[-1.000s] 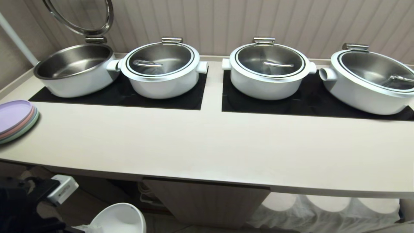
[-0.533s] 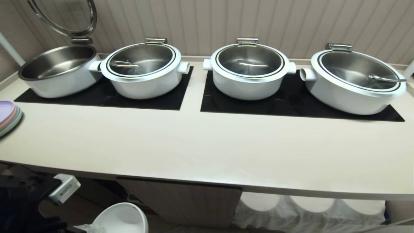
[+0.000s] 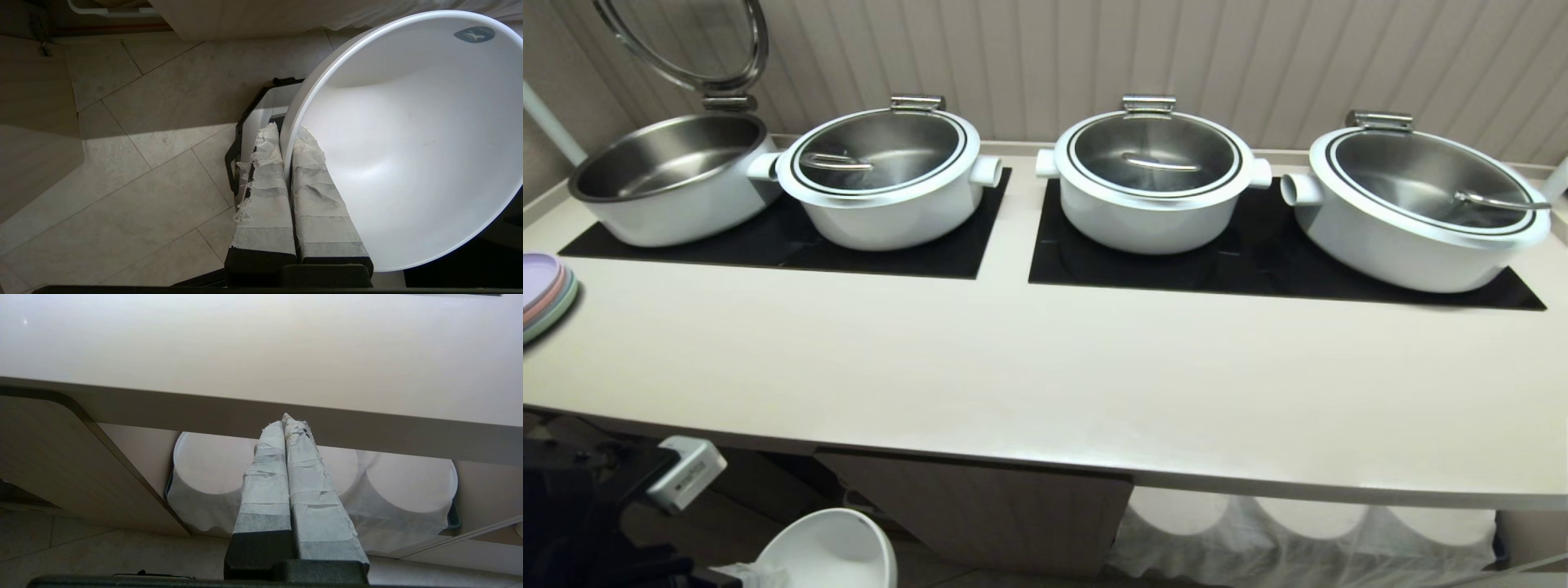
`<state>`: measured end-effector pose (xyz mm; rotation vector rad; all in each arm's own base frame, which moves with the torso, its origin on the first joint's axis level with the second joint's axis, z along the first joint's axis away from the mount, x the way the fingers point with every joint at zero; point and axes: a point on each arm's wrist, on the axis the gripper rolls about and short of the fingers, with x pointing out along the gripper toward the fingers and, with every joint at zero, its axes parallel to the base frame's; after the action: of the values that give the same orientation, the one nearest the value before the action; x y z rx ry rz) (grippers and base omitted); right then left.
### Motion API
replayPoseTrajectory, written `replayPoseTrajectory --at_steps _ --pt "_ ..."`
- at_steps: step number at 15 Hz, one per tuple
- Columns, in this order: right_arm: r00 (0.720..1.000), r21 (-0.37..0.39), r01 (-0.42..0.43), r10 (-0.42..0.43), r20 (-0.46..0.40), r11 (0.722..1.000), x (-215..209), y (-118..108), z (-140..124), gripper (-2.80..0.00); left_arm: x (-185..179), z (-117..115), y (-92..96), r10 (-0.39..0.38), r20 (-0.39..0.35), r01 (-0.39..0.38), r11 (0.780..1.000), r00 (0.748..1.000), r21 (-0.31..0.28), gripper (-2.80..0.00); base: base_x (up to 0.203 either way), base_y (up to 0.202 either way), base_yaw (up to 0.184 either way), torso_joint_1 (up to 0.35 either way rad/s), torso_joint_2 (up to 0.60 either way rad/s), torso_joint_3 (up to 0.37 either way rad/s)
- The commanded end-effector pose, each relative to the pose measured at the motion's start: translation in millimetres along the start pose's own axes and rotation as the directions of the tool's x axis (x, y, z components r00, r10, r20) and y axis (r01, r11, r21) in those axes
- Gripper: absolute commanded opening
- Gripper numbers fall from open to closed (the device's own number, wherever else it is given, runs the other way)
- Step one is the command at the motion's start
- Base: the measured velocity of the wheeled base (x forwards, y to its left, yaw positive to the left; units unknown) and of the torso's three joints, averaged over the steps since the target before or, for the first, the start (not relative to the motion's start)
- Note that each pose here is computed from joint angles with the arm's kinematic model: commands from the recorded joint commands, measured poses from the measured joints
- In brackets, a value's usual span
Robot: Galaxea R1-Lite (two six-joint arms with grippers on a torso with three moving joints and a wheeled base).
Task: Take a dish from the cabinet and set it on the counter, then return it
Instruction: Place it on the table
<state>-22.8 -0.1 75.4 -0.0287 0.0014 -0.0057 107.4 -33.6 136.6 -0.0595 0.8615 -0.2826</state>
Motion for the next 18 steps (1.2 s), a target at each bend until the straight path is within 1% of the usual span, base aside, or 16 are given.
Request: replayPoseTrajectory --at_steps 1,4,9,14,16,18 --pt "1.000 0.000 -0.001 0.001 0.000 1.000 0 0 0 -2.80 -1 0 0.2 0.002 0.003 -0.002 1.000 1.000 -0.003 -2.80 0.000 0.000 0.000 0.000 0.00 0.000" --pt "1.000 0.000 -0.001 0.001 0.000 1.000 0 0 0 -2.80 -1 0 0.1 0.001 0.003 -0.001 1.000 1.000 -0.002 -2.80 0.000 0.000 0.000 0.000 0.00 0.000" --pt "1.000 0.000 -0.001 0.001 0.001 1.000 0 0 0 -2.80 0 20 -3.2 -0.004 0.029 0.004 1.000 1.000 0.001 -2.80 0.000 0.000 0.000 0.000 0.00 0.000" --pt "1.000 0.000 0.000 0.000 0.000 1.000 0 0 0 -2.80 7 49 -7.4 -0.001 0.039 0.001 1.000 0.999 0.002 -2.80 0.000 0.000 0.000 0.000 0.00 0.000" --pt "1.000 0.000 0.000 0.000 0.000 1.000 0 0 0 -2.80 8 64 -10.1 -0.001 0.026 0.001 1.000 1.000 -0.002 -2.80 0.000 0.000 0.000 0.000 0.00 0.000" --pt "1.000 0.000 -0.001 0.001 0.000 1.000 0 0 0 -2.80 12 82 -13.7 -0.004 0.010 0.004 1.000 1.000 -0.022 -2.80 0.000 0.000 0.000 0.000 0.00 0.000"
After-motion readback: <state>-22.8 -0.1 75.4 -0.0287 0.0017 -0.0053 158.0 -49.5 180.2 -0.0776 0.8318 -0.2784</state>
